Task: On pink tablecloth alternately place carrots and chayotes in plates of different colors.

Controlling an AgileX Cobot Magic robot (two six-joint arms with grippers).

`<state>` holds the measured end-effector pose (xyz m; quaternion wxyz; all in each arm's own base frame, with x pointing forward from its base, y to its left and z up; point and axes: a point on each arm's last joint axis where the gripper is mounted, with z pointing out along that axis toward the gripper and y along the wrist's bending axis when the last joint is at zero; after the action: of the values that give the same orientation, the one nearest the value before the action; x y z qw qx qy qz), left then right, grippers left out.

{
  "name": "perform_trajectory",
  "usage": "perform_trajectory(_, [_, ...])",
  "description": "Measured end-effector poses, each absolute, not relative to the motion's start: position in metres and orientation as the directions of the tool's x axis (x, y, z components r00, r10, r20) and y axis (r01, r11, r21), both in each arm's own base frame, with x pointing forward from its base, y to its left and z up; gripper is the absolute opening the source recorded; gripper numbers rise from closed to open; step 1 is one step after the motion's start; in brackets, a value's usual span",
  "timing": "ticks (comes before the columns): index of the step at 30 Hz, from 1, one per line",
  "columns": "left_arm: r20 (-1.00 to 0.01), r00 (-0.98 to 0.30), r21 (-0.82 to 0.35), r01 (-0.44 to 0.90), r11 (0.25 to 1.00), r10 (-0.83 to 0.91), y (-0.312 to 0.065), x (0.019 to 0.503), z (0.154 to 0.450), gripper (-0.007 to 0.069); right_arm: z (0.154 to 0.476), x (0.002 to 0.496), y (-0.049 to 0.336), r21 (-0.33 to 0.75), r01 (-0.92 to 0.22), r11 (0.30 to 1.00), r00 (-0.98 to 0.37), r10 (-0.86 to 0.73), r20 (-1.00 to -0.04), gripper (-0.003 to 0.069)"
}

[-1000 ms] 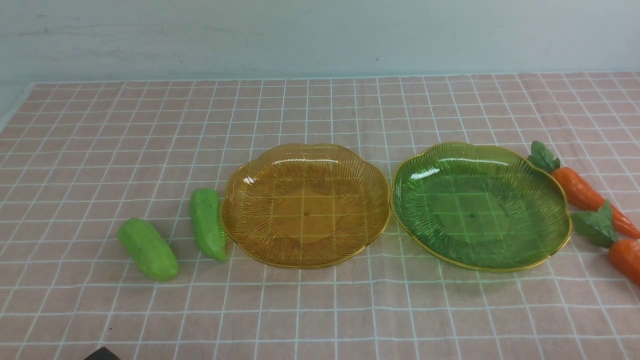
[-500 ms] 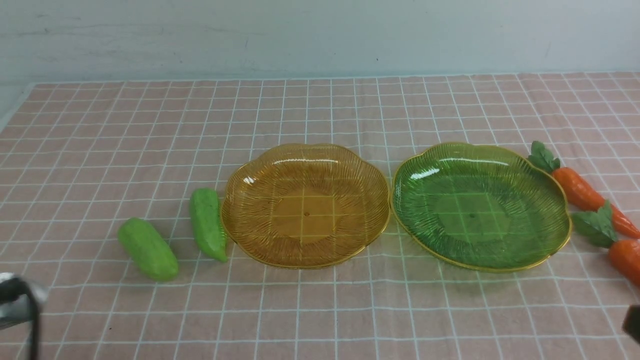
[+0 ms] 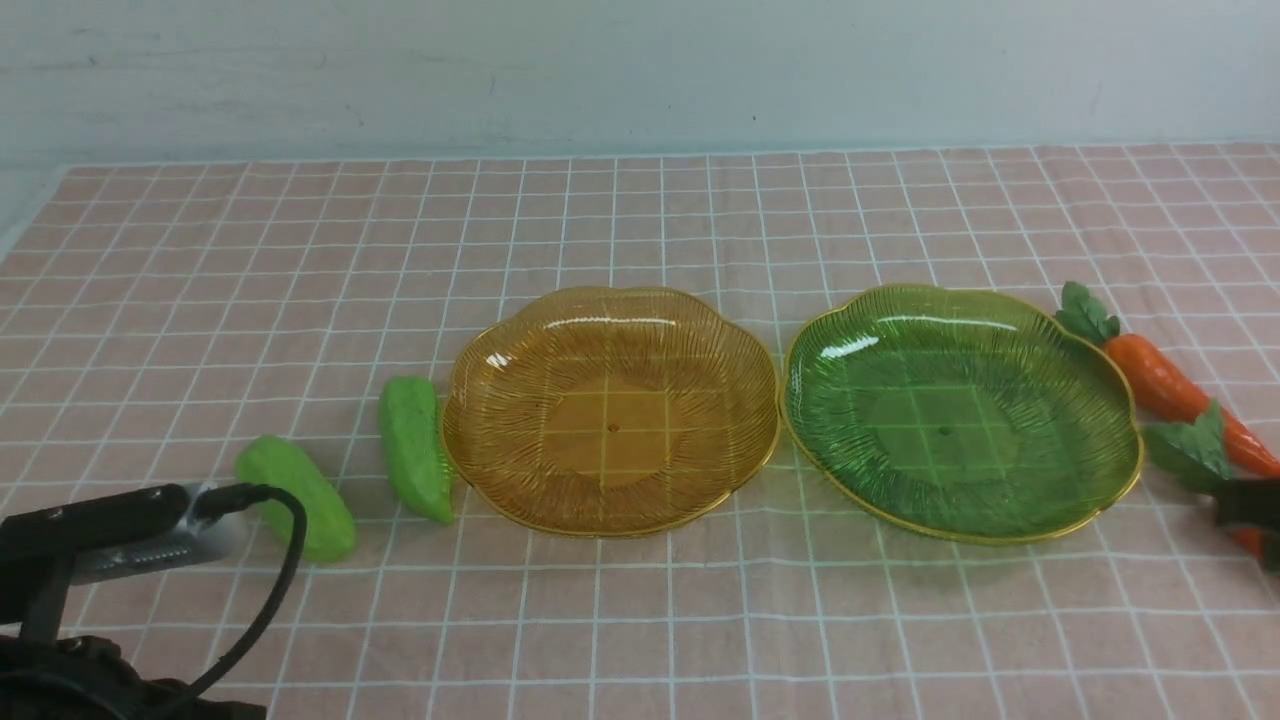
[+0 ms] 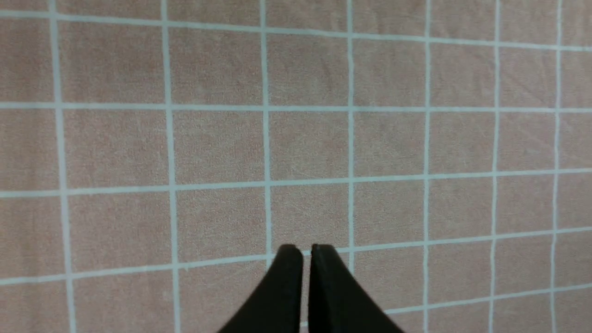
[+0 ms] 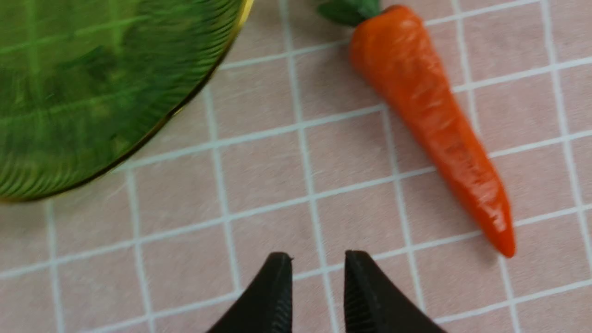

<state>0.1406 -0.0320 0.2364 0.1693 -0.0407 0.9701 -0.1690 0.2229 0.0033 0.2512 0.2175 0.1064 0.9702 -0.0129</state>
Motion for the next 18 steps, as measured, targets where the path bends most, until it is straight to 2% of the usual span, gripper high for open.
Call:
perform_trajectory(4, [-0.327, -0.935, -0.336, -0.019, 0.941, -0.136, -0.032, 0.144, 0.235, 0.0046, 0.242, 0.254, -0.020, -0.040, 0.302, 0.953, -0.883, 0.263, -0.389, 0.0221])
perform_trajectory(7, [-0.332, -0.933, -0.335, -0.017, 0.942, -0.135, -0.031, 0.144, 0.235, 0.0058, 0.229, 0.273, -0.034, -0.067, 0.320, 0.945, -0.898, 0.280, -0.338, 0.0283])
perform_trajectory(15, [-0.335, -0.932, -0.335, -0.017, 0.942, -0.136, -0.031, 0.145, 0.235, 0.0082, 0.192, 0.298, -0.046, -0.140, 0.212, 0.967, -0.962, 0.181, -0.205, 0.0425])
perform_trajectory(18, [-0.335, -0.932, -0.335, -0.017, 0.942, -0.136, -0.031, 0.145, 0.235, 0.0084, 0.176, 0.305, -0.047, -0.158, 0.167, 0.973, -0.977, 0.141, -0.161, 0.0453])
